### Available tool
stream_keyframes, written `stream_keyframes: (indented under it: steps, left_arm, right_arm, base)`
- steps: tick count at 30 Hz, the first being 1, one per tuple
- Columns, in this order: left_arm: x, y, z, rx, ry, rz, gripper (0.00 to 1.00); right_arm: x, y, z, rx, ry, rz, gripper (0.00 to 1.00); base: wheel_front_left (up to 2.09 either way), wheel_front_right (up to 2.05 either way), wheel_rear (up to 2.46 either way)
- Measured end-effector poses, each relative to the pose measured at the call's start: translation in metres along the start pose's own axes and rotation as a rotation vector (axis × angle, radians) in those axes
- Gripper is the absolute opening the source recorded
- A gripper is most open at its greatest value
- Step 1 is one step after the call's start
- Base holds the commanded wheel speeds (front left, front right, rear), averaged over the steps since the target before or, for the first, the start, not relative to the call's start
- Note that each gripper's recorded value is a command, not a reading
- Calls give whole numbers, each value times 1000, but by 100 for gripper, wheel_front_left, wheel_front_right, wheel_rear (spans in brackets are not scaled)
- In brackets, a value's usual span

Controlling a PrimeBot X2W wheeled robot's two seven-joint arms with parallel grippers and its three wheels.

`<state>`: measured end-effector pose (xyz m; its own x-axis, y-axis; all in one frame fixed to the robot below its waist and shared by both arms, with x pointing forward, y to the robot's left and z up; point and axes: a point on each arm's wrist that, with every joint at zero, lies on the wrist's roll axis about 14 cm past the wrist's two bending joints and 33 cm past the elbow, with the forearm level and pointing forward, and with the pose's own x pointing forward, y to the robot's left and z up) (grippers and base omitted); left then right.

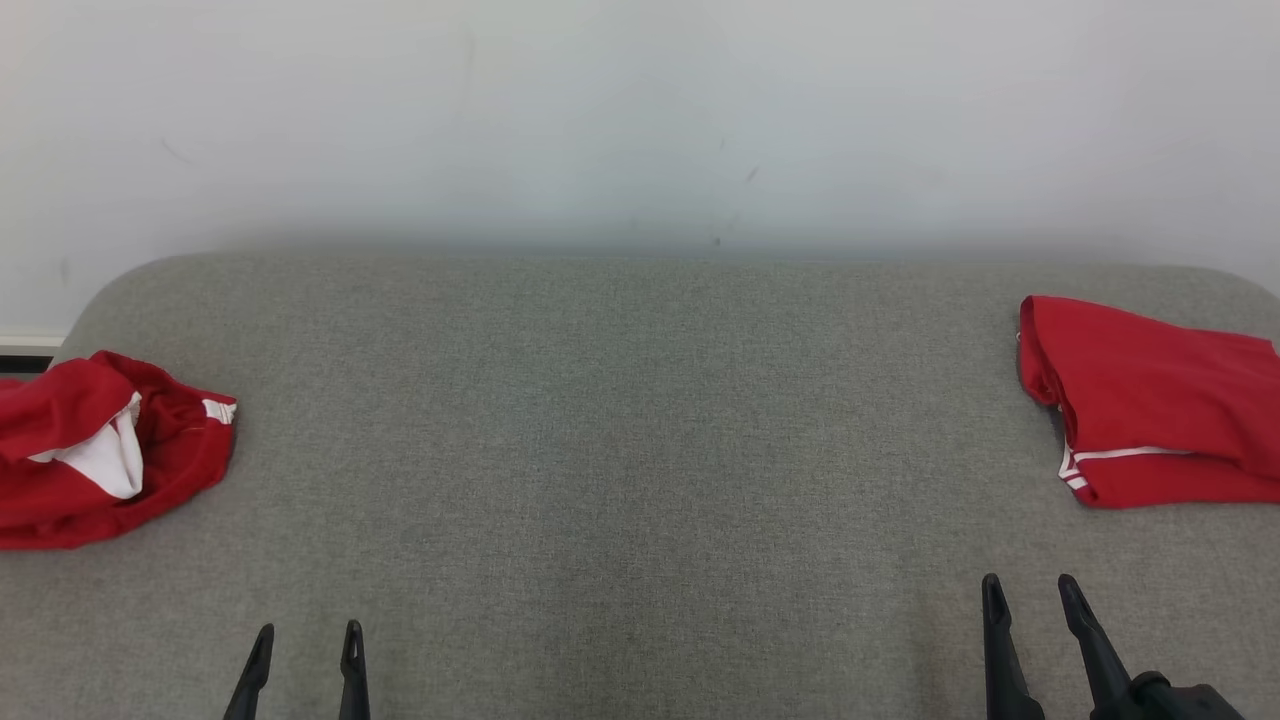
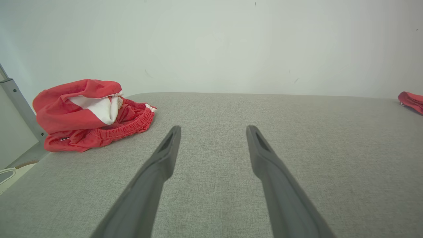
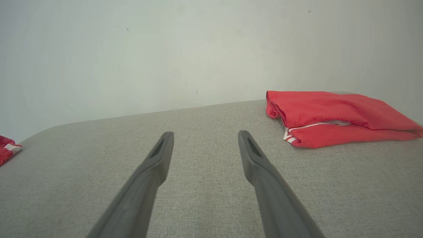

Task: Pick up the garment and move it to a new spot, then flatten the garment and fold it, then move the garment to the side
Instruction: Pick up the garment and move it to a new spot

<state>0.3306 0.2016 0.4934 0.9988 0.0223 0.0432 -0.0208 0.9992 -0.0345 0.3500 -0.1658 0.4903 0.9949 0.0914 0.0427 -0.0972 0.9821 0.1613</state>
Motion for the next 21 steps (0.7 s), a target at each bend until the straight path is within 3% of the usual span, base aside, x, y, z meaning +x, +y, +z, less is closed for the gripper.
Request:
stream_keyframes:
  steps: [21]
  left_arm:
    - [-15, 26, -1, -3, 4, 82, 100]
  right_arm:
    - [8, 17, -8, 15, 24, 56, 100]
  base:
    - [0, 0, 0]
